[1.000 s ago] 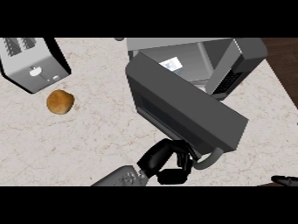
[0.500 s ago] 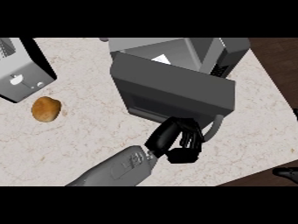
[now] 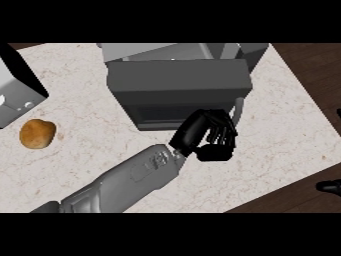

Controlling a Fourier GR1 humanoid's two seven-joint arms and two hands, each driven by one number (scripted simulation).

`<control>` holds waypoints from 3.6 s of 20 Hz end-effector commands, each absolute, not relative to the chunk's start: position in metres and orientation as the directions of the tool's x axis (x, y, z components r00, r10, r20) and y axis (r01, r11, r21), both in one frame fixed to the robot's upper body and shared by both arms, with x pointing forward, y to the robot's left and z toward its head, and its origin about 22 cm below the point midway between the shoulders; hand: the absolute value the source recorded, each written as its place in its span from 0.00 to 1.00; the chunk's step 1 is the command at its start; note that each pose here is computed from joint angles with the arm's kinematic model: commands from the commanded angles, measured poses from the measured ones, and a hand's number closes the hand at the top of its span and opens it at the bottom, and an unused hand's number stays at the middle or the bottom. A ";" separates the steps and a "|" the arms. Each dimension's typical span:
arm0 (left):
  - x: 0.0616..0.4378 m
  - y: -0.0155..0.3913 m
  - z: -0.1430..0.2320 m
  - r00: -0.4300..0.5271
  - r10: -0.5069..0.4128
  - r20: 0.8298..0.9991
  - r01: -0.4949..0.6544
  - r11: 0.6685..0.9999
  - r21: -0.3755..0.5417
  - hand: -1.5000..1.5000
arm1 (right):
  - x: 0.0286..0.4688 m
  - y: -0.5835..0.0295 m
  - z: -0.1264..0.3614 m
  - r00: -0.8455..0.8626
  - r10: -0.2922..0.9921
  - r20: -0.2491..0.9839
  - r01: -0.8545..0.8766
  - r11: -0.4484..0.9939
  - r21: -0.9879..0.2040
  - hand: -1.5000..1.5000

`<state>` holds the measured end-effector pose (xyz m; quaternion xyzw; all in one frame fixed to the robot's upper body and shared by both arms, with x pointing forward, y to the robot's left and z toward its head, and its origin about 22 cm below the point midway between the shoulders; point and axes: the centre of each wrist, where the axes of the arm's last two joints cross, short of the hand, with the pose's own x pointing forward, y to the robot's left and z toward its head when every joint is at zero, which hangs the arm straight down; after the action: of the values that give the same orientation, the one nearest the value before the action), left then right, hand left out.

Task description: Pick up the milk, place it into the microwave and close the microwave

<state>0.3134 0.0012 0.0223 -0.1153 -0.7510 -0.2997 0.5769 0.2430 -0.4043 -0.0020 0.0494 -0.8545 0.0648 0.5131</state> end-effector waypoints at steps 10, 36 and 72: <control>0.344 -0.019 0.069 -0.349 -0.151 0.925 0.450 0.839 0.307 1.00 | 0.272 -0.394 0.036 -0.519 -0.128 0.845 -0.326 0.944 -0.058 0.00; 0.361 -0.027 0.097 -0.362 -0.119 0.925 0.397 0.878 0.268 1.00 | 0.292 -0.315 0.112 -0.485 -0.238 0.842 -0.754 0.602 -0.264 1.00; 0.375 0.020 0.063 0.144 0.385 0.911 0.168 0.898 -0.406 1.00 | 0.220 -0.246 0.086 -0.271 -0.288 0.919 -0.897 0.422 -0.132 1.00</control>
<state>0.3602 -0.0164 0.1096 -0.2610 -0.6965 -0.0225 0.6681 0.2310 -0.2523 0.0907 0.4020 -0.7184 0.3569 0.4416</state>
